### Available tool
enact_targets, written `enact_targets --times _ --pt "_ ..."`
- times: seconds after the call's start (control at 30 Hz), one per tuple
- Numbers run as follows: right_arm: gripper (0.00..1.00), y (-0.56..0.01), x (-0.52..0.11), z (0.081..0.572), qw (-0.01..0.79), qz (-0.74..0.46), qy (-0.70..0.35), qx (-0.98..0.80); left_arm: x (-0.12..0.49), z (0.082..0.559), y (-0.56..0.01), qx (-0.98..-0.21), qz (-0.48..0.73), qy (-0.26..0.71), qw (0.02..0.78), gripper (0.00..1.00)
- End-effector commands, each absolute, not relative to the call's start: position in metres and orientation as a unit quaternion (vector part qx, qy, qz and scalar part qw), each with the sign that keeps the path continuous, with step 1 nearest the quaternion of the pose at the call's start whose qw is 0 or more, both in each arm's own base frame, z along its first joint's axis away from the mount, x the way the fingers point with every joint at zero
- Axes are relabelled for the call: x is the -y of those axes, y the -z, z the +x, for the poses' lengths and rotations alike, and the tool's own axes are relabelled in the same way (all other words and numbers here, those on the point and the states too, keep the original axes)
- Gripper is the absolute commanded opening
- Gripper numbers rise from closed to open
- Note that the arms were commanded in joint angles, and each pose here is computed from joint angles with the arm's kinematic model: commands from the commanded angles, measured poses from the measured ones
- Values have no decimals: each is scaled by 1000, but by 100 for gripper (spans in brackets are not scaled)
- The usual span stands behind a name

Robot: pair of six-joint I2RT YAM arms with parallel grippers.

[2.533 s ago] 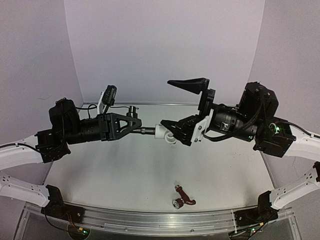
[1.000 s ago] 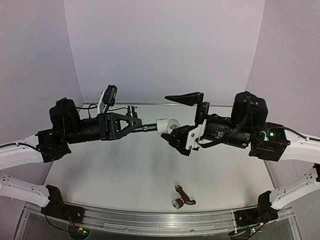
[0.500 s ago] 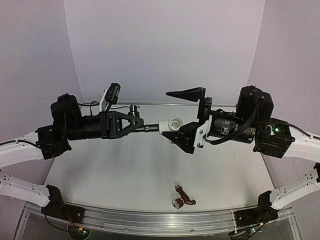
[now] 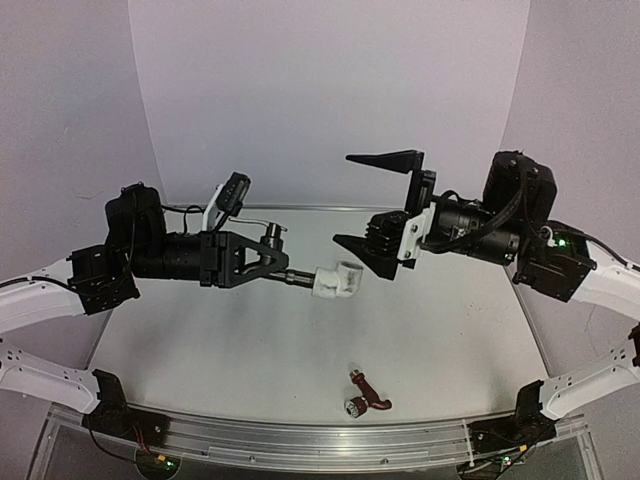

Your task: Install the water faucets

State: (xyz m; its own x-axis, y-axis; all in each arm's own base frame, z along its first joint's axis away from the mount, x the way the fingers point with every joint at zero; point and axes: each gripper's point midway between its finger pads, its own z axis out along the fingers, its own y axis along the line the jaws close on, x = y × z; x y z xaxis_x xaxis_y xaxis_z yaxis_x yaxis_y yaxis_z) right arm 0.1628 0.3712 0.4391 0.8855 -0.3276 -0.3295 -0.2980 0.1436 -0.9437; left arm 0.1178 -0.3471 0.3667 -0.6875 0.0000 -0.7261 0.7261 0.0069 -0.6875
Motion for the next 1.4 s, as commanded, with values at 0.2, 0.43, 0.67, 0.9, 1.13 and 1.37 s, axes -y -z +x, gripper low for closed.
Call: enact_targets --times 0.2,0.43,0.67,0.9,1.13,1.37 --pt "98 -409 -371 164 693 -683 -1 -233 341 106 -426 -576 296 692 317 0" --pt "95 -366 -361 175 666 -704 53 -241 341 119 -432 -578 252 703 329 0" --pt "97 -384 -354 171 701 -680 90 -195 344 136 -424 -597 216 708 310 0" --pt "97 -387 -354 161 703 -686 167 -85 343 148 -420 -608 182 716 289 0" --pt "89 -363 -360 148 666 -708 230 44 341 149 -425 -605 166 734 260 0" --pt "78 -367 -373 148 662 -700 253 92 346 149 -422 -612 159 738 235 0"
